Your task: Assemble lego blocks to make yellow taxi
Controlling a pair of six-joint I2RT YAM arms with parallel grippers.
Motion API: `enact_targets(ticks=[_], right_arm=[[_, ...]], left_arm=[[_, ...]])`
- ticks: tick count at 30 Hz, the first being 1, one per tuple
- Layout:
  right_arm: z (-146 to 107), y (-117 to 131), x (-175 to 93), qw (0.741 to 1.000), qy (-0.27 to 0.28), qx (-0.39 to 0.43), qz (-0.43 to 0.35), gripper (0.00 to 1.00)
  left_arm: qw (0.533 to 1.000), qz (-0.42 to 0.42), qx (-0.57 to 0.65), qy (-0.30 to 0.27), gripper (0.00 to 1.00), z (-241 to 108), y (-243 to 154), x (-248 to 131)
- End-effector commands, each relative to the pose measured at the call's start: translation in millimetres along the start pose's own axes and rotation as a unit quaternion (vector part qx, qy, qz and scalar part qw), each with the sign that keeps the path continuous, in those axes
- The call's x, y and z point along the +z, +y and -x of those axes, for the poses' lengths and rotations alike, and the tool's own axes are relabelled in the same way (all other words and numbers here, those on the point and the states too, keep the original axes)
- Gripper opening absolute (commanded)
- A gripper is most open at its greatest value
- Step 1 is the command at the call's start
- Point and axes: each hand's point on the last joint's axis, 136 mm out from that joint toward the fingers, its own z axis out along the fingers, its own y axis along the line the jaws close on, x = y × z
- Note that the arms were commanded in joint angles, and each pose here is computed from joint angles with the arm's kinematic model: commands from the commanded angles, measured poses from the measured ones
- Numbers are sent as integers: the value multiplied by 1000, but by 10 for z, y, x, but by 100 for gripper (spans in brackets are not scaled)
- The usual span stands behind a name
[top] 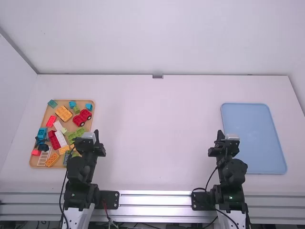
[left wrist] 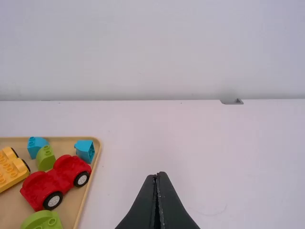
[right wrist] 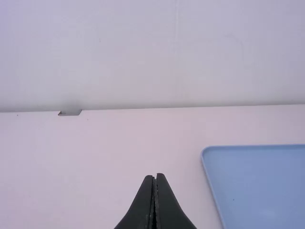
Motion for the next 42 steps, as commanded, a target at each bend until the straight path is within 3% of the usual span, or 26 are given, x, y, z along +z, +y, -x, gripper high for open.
enact_targets(ticks=[1, 9, 20, 42], right_arm=[[-2, -5, 0, 1000, 0, 0, -1, 0], [47, -2, 0, 1000, -1, -1, 0, 3], [255, 11, 18, 1000, 2, -6, 4, 14], [1022, 63, 319, 1000, -1, -4, 23, 56]], left_arm=[[1000, 0, 0, 0, 0, 0, 0, 0], [1000, 1, 2, -1, 3, 41, 2, -2], [1000, 6, 9, -1, 14, 211, 12, -1], [998, 28, 53, 11, 56, 885, 59, 267]])
